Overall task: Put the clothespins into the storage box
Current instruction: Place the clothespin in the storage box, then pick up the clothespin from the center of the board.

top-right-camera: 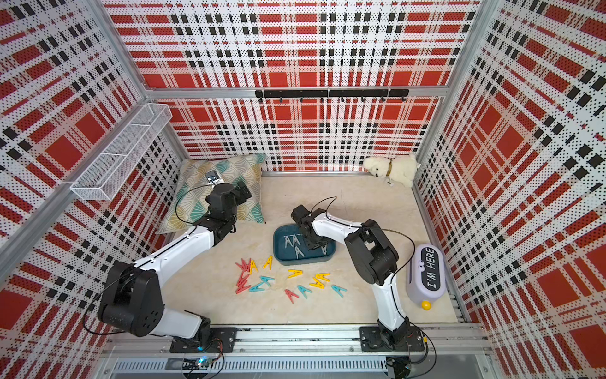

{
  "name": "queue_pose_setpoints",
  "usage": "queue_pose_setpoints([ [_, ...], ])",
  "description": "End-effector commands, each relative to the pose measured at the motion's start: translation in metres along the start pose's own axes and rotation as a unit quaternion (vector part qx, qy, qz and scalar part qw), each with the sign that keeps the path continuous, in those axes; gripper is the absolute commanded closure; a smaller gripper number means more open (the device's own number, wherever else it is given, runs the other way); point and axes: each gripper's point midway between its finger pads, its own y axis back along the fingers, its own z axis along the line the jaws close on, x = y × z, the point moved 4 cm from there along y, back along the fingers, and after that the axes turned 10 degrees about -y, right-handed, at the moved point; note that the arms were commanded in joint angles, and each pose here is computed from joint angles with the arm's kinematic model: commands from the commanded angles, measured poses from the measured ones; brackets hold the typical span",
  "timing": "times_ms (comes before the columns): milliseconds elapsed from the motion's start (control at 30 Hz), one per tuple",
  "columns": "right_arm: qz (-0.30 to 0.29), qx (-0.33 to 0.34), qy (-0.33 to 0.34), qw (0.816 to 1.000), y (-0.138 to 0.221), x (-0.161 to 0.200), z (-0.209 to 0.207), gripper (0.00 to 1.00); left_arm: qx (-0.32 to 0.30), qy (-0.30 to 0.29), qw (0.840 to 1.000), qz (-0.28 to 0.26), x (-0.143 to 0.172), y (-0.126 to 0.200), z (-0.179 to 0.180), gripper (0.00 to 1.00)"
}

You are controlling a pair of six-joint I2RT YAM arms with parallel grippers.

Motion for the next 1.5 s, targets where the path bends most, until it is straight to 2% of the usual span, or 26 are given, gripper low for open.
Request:
queue_pose_setpoints([
  [0,-0.029,-0.029,-0.013,0.999,0.033,-0.016,0.0,0.73,0.002,0.004,1.0,-0.015,-0.016,0.006,0.001,0.01],
  [267,-0.073,-0.063,-0.028,0.995,0.094,-0.032,-0.009,0.67,0.006,0.004,1.0,-0.014,-0.015,0.005,-0.002,0.01],
  [567,-0.045,-0.107,-0.073,0.99,0.15,0.026,-0.069,0.6,0.008,-0.001,1.0,-0.011,-0.014,0.0,-0.008,0.01],
  [667,-0.006,-0.114,-0.086,0.99,0.141,0.063,-0.076,0.58,0.01,-0.001,1.0,-0.01,-0.012,0.001,-0.012,0.01],
  [833,0.054,-0.112,-0.121,0.985,0.103,0.123,-0.084,0.59,0.014,-0.003,1.0,-0.01,-0.01,0.001,-0.018,0.01],
  [967,0.086,-0.131,-0.146,0.977,0.085,0.155,-0.081,0.58,0.016,-0.004,1.0,-0.008,-0.008,-0.001,-0.023,0.01],
  [1200,0.11,-0.121,-0.129,0.978,0.068,0.182,-0.072,0.58,0.016,-0.008,1.0,-0.004,-0.005,-0.003,-0.028,0.01],
  [1467,0.115,-0.082,-0.112,0.984,0.057,0.189,-0.073,0.59,0.014,-0.01,1.0,-0.004,-0.005,-0.002,-0.028,0.01],
])
